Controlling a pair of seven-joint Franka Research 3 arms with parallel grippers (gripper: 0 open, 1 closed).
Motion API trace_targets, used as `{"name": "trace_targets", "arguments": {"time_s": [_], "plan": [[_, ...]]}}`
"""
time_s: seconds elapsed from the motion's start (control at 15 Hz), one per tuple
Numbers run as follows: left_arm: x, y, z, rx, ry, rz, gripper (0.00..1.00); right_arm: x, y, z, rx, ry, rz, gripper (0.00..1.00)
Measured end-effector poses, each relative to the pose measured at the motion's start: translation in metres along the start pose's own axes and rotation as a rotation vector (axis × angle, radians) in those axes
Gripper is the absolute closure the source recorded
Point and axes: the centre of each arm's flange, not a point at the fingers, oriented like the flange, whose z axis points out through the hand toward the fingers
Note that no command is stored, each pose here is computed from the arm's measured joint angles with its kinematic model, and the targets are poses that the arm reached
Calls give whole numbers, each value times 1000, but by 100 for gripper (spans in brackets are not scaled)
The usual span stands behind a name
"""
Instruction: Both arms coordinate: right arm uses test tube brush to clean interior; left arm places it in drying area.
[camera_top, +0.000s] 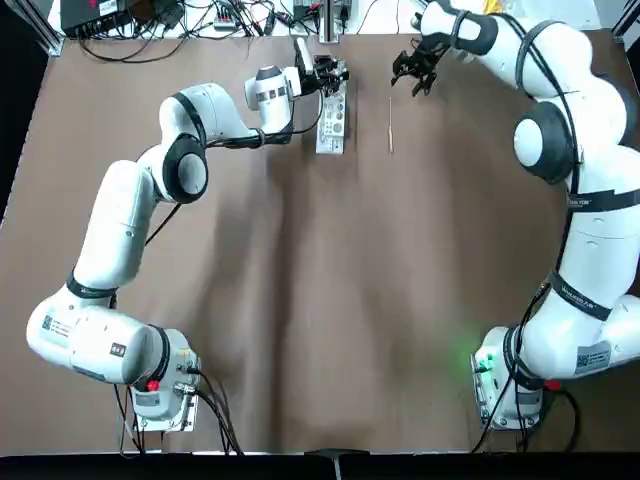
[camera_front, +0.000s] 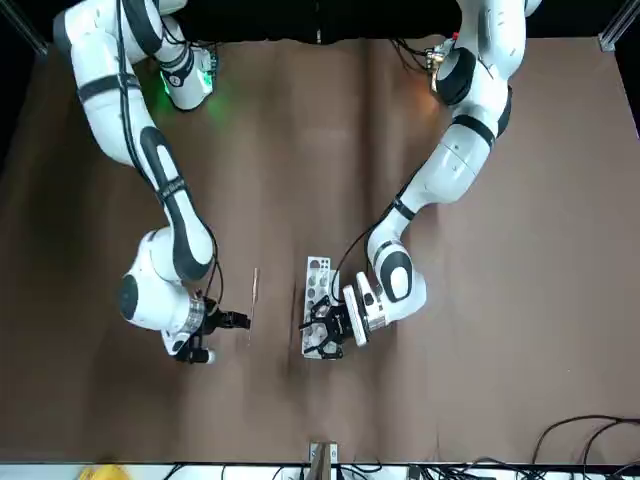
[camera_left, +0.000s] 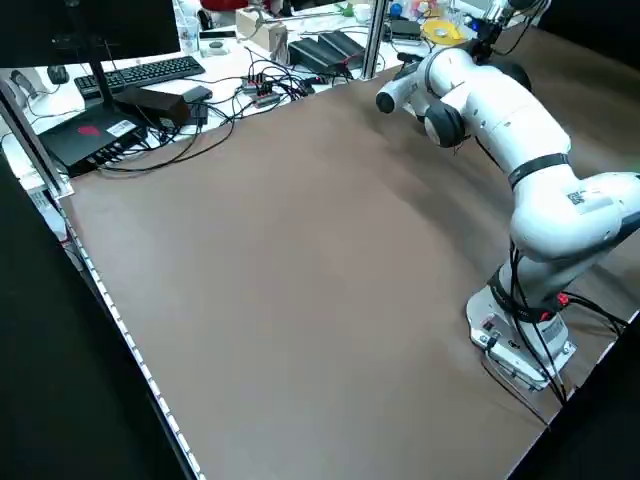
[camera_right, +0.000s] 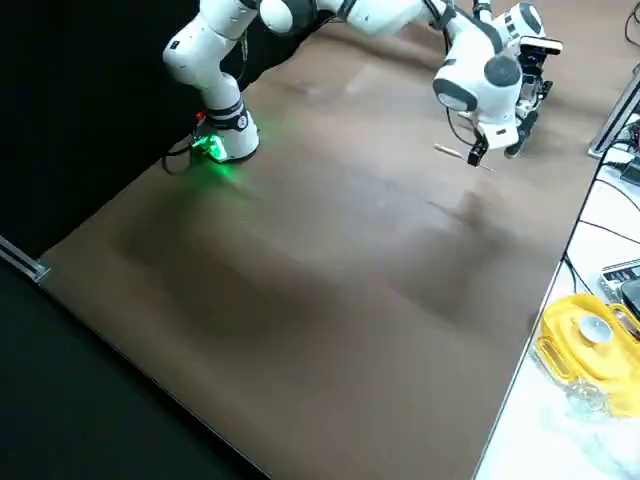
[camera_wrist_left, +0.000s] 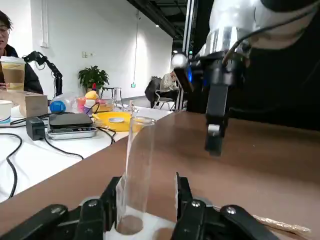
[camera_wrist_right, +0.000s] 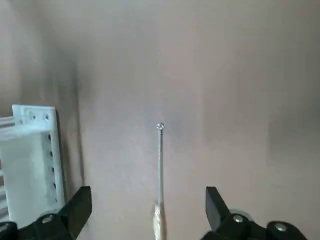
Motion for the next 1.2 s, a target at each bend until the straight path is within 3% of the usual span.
{"name": "trace_targets", "arguments": {"time_s": [0.27,0.33,0.67,0.93,1.2], "plan": [[0,-2,-1,4,2,-1,55,0,4,-73,-112,-34,-57,0],[1,-3,-2,6,2,1,62,-10,-4,-125,-149,-60,-81,0],[1,-6,-4,10,1,5,71,-57,-23,-263,-332,-86,-145,0],[2,-7,-5,12,1,8,76,-100,-34,-339,-354,-91,-141,0],[2,-7,-5,13,2,9,76,-124,-41,-379,-363,-44,-147,0]]}}
